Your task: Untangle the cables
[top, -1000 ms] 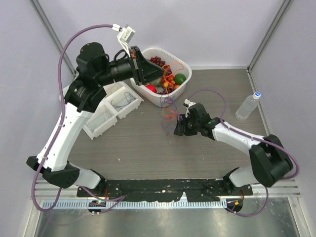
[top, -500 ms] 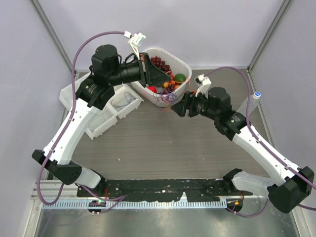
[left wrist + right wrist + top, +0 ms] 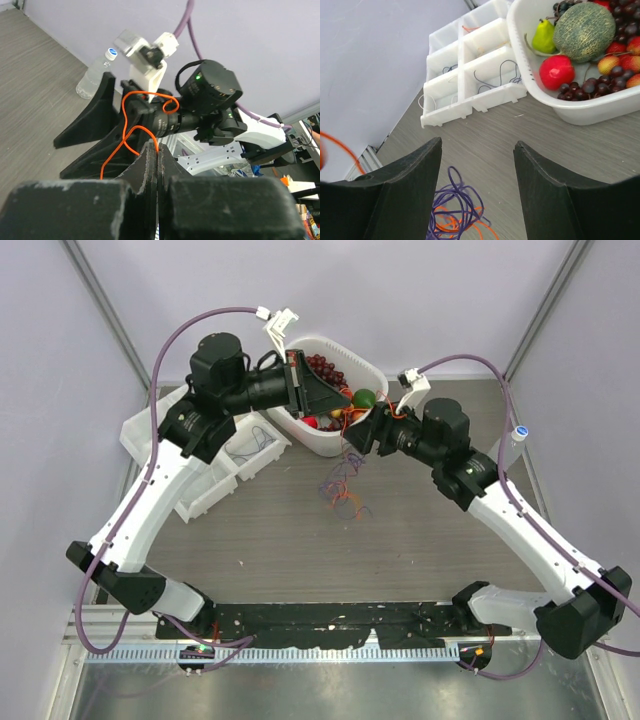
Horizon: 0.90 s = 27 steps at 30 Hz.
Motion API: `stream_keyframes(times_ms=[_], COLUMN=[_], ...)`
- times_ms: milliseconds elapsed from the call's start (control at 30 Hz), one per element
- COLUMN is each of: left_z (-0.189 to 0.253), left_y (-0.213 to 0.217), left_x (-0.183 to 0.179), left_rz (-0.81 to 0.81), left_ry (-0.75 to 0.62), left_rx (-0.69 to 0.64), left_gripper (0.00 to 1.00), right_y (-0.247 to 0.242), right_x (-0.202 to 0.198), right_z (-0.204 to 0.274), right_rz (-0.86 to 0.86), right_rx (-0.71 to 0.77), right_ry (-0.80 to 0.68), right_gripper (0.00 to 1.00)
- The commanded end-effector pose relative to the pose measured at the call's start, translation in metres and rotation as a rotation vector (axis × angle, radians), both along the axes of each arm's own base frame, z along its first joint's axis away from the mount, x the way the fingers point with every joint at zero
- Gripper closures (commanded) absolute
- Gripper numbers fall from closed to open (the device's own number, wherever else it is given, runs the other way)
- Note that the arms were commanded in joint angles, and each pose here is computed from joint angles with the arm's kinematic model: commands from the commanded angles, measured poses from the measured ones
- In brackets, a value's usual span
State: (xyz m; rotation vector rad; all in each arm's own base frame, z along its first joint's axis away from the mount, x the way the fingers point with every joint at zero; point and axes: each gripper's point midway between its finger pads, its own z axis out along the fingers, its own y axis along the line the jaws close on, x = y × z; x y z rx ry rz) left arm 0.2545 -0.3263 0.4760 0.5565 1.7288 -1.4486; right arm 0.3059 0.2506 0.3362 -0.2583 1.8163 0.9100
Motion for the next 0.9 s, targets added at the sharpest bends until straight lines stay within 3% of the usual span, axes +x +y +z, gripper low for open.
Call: stream_keyframes(times_ms=[0, 200, 267, 367, 400, 567, 867], left_z=[0.034, 0.053, 0.059, 0.084, 0.095, 0.148, 0.166], left_y=[0.001, -0.001, 0.0, 0.005, 0.008, 0.026, 0.045], left_x=[-0.017, -0.023, -0.023, -0.031, -0.034, -0.05, -0.044], left_rz=[-0.047, -0.059, -0.057, -0.058, -0.055, -0.014, 0.128], left_ry=[-0.081, -0.105, -0.111, -0.145, -0.165, -0.279, -0.368], left_rx=[-0.077, -0.111, -0.121, -0.15, -0.163, -0.228, -0.237], left_gripper=[1.0, 1.0, 1.0, 1.0, 1.0, 1.0, 1.0], right_y=[0.024, 0.042, 0.042, 0.023, 0.016, -0.03, -0.051], right_x=[-0.009, -0.019, -0.022, -0.02, -0.019, -0.026, -0.018], right_z=[-0.006, -0.073, -0.11, -0.18, -0.196, -0.287, -0.264], right_rz=[0.102, 0.163, 0.152, 0.047, 0.012, -0.122, -0.173], right_rx=[0.024, -0.045, -0.072, -0.155, -0.189, -0.388, -0.332], right_ry=[-0.018, 0.095, 0.158, 0.273, 0.293, 0.482, 0.472], right_gripper=[0.37, 0.47, 0.57, 0.89, 0.93, 0.94, 0.87])
